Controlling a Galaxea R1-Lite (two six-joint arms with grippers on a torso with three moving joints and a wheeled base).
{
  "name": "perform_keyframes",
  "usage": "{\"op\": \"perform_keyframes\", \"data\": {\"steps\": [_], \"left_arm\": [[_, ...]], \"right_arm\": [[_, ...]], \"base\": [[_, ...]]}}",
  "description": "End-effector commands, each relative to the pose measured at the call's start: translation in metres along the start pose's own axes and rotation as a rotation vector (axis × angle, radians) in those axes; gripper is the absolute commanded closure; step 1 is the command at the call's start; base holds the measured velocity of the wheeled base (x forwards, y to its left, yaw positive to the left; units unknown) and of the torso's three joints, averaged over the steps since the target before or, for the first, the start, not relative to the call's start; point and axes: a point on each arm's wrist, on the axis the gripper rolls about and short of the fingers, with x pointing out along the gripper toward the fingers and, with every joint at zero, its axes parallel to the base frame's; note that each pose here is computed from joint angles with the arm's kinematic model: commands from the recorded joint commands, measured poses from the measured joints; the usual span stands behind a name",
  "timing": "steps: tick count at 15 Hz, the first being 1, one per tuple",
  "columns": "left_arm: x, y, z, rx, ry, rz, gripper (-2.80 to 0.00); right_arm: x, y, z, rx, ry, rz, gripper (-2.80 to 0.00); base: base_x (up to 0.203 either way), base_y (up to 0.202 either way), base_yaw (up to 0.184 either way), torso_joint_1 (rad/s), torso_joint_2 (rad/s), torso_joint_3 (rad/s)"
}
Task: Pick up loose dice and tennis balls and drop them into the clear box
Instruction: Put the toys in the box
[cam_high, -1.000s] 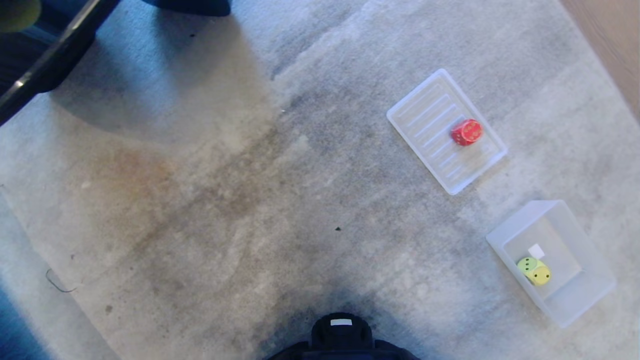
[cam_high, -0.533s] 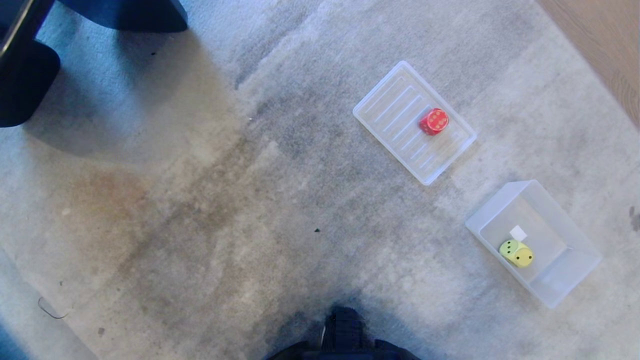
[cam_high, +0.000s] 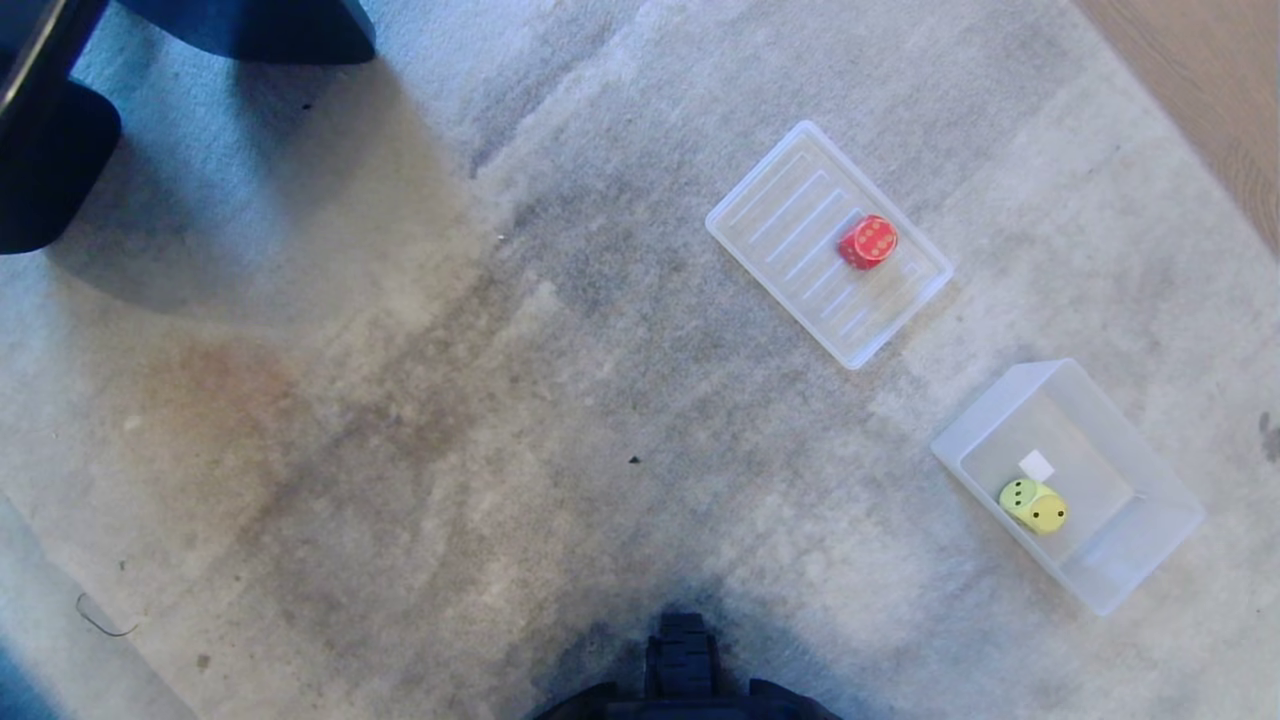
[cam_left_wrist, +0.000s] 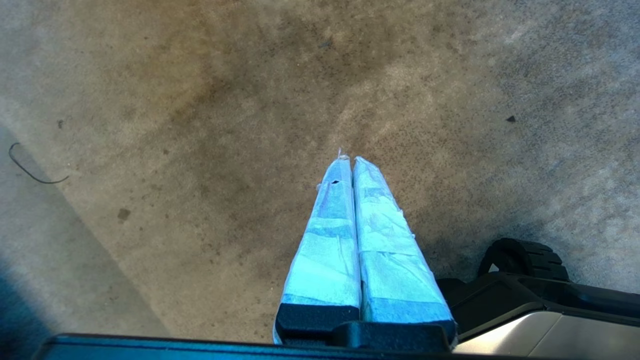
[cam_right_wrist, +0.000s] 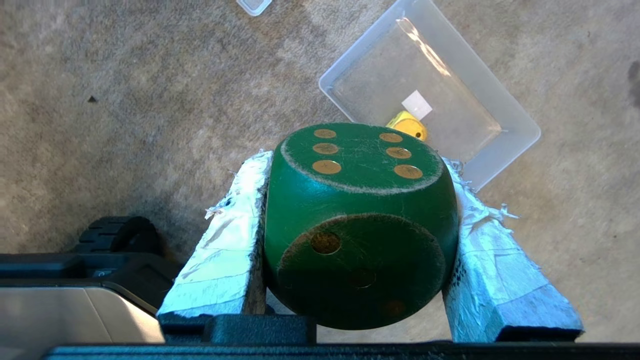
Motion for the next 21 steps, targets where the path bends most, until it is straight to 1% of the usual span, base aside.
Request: {"op": "perform_keyframes", "data": {"steps": [1, 2, 3, 4, 6, 7, 8, 10, 12, 13, 15, 17, 19, 21], "left_arm": [[0.0, 0.0, 0.0, -0.001, 0.0, 0.001, 0.0], [0.0, 0.0, 0.0, -0.001, 0.0, 0.001, 0.0], [0.0, 0.0, 0.0, -0.001, 0.0, 0.001, 0.0], [0.0, 0.0, 0.0, -0.001, 0.0, 0.001, 0.0], [0.0, 0.0, 0.0, -0.001, 0.0, 0.001, 0.0], [0.0, 0.0, 0.0, -0.001, 0.0, 0.001, 0.0], [0.0, 0.0, 0.0, -0.001, 0.0, 0.001, 0.0], [0.0, 0.0, 0.0, -0.001, 0.0, 0.001, 0.0], [0.0, 0.0, 0.0, -0.001, 0.0, 0.001, 0.0], [0.0, 0.0, 0.0, -0.001, 0.0, 0.001, 0.0], [0.0, 0.0, 0.0, -0.001, 0.0, 0.001, 0.0], [0.0, 0.0, 0.0, -0.001, 0.0, 0.001, 0.0], [0.0, 0.0, 0.0, -0.001, 0.0, 0.001, 0.0], [0.0, 0.0, 0.0, -0.001, 0.0, 0.001, 0.0]], "right_arm": [[0.002, 0.0, -0.009, 0.025, 0.031, -0.003, 0.0], [0.002, 0.0, -0.009, 0.037, 0.032, -0.005, 0.0], [0.002, 0.0, -0.009, 0.033, 0.038, -0.008, 0.0], [0.002, 0.0, -0.009, 0.01, 0.052, -0.005, 0.0], [0.002, 0.0, 0.011, 0.014, 0.056, -0.008, 0.0], [0.005, 0.0, 0.026, 0.033, 0.088, -0.015, 0.0], [0.012, -0.001, 0.041, 0.053, 0.134, -0.025, 0.0], [0.036, -0.002, 0.06, 0.089, 0.26, -0.055, 0.0], [0.072, -0.003, 0.069, 0.128, 0.392, -0.098, 0.0], [0.091, -0.004, 0.07, 0.143, 0.442, -0.133, 0.0], [0.133, -0.008, 0.065, 0.159, 0.519, -0.218, 0.0], [0.173, -0.013, 0.049, 0.187, 0.594, -0.314, 0.0], [0.209, -0.019, 0.025, 0.258, 0.672, -0.405, 0.0], [0.237, -0.027, -0.001, 0.312, 0.746, -0.486, 0.0]], "base": [[0.0, 0.0, 0.0, 0.0, 0.0, 0.0], [0.0, 0.0, 0.0, 0.0, 0.0, 0.0], [0.0, 0.0, 0.0, 0.0, 0.0, 0.0], [0.0, 0.0, 0.0, 0.0, 0.0, 0.0], [0.0, 0.0, 0.0, 0.0, 0.0, 0.0], [0.0, 0.0, 0.0, 0.0, 0.0, 0.0], [0.0, 0.0, 0.0, 0.0, 0.0, 0.0], [0.0, 0.0, 0.0, 0.0, 0.0, 0.0], [0.0, 0.0, 0.0, 0.0, 0.0, 0.0], [0.0, 0.0, 0.0, 0.0, 0.0, 0.0], [0.0, 0.0, 0.0, 0.0, 0.0, 0.0], [0.0, 0.0, 0.0, 0.0, 0.0, 0.0], [0.0, 0.0, 0.0, 0.0, 0.0, 0.0], [0.0, 0.0, 0.0, 0.0, 0.0, 0.0]]}}
